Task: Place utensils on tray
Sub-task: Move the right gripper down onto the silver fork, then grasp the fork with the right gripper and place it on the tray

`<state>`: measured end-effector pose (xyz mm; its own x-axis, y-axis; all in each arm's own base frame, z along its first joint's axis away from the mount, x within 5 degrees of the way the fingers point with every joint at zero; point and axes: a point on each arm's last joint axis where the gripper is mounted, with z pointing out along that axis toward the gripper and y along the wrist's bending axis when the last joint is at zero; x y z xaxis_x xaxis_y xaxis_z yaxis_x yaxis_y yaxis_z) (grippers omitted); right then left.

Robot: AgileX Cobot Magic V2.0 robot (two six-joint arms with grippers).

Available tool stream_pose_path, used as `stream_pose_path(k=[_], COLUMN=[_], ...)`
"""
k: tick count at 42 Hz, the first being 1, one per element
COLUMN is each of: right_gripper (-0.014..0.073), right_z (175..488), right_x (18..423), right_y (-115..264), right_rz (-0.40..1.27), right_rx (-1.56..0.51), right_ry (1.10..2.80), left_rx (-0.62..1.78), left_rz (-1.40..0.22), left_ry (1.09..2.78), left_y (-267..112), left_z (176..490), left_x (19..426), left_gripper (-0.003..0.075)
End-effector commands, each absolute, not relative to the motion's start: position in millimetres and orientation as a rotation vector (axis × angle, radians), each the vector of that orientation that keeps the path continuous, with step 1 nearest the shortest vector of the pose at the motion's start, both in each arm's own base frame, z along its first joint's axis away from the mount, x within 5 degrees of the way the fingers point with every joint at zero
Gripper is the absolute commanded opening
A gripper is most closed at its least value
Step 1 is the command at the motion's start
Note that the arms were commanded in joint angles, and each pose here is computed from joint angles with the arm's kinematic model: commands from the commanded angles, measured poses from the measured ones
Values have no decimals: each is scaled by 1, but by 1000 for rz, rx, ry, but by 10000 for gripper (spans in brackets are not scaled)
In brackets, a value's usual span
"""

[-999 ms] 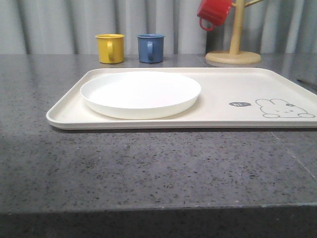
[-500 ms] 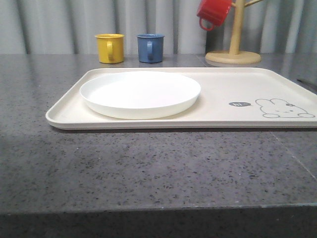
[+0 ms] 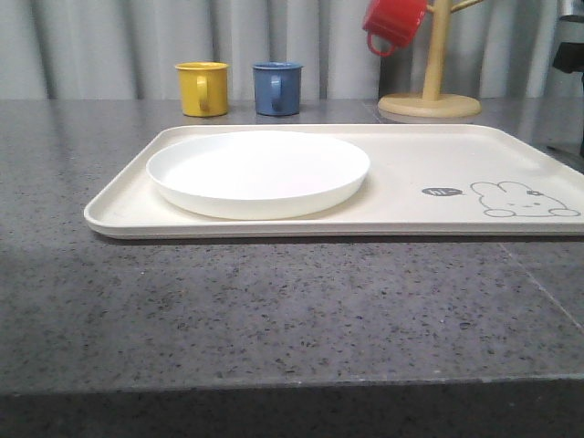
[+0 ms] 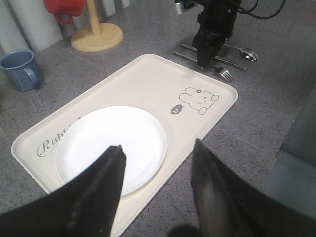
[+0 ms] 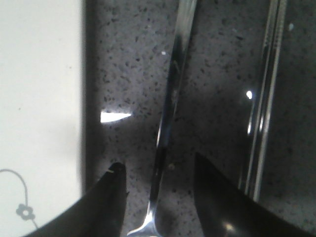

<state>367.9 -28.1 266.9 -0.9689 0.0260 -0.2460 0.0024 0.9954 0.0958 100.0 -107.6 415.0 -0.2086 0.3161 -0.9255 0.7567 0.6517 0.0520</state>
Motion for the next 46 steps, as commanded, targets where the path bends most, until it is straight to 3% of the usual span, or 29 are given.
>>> stream_pose_path(k=[1, 10, 19, 24, 30, 37, 46], right_gripper=[340, 326, 67, -17, -19, -19, -19], right_z=[285, 271, 269, 269, 276, 305, 332], right_x=[370, 375, 374, 374, 370, 357, 338], right_y=[-29, -29, -29, -29, -28, -15, 41], right_rz=[125, 132, 138, 139, 139, 133, 172], right_rx=[4, 7, 6, 5, 1, -50, -275], right_ry=[2827, 2866, 2888, 2894, 2889, 2816, 2747], left_rx=[812, 812, 812, 812, 812, 812, 812], left_rz=[-554, -554, -554, -554, -554, -554, -554], left_ry=[1707, 1707, 1707, 1707, 1707, 1707, 1707], left_y=[-109, -109, -109, -109, -109, -109, -109], left_z=[429, 429, 429, 429, 429, 429, 429], left_x=[100, 100, 100, 100, 100, 100, 100], left_gripper=[311, 311, 311, 311, 311, 311, 311])
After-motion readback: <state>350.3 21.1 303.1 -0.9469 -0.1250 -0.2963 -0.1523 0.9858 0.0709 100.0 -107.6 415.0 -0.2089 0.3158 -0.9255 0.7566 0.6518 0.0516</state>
